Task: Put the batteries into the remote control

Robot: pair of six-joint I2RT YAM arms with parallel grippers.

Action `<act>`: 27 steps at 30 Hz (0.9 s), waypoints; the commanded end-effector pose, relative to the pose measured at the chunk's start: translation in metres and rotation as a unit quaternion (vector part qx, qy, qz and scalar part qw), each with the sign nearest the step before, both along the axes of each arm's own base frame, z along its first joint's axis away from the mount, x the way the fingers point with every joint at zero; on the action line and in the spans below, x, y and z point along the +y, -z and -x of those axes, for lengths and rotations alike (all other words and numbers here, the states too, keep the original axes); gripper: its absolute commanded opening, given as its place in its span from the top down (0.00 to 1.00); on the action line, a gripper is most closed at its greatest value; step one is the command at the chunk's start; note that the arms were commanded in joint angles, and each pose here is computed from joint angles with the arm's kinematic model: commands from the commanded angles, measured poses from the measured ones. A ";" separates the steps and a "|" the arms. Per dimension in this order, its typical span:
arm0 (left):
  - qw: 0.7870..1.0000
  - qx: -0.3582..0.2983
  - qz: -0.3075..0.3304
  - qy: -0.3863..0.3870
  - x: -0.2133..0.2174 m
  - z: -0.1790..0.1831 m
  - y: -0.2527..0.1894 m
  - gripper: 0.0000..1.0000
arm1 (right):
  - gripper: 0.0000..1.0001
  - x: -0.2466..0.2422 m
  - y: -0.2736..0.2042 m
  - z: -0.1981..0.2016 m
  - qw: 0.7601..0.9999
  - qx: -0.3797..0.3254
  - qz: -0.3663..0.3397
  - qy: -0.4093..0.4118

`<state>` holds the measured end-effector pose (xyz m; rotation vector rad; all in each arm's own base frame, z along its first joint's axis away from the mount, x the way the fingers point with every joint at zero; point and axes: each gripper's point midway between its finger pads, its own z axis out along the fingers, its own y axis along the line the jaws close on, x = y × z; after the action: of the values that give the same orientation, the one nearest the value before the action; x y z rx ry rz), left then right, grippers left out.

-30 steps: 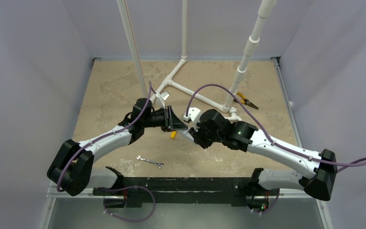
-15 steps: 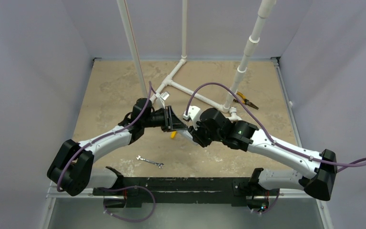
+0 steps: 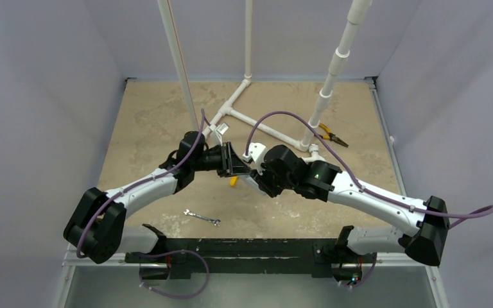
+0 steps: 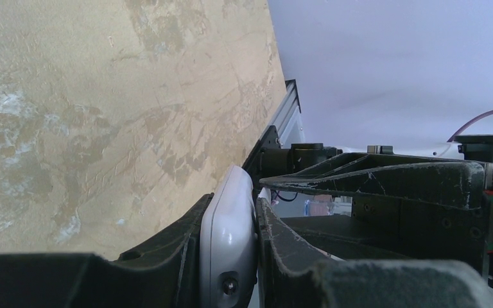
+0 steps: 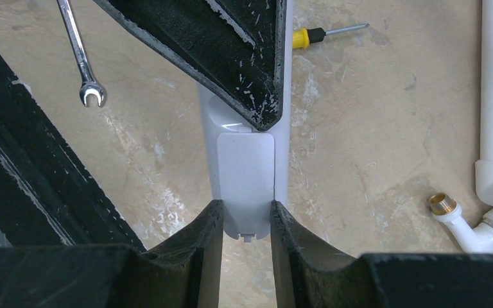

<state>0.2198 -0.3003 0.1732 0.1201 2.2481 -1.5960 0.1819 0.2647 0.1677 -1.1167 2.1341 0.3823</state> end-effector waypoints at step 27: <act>0.998 -0.046 0.027 0.020 -0.010 -0.006 -0.028 1.00 | 0.76 0.000 -0.009 -0.002 0.999 -0.022 0.019 -0.019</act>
<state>0.2219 -0.3019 0.1722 0.1265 2.2548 -1.5940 0.1811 0.2625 0.1609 -1.1847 2.1357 0.3387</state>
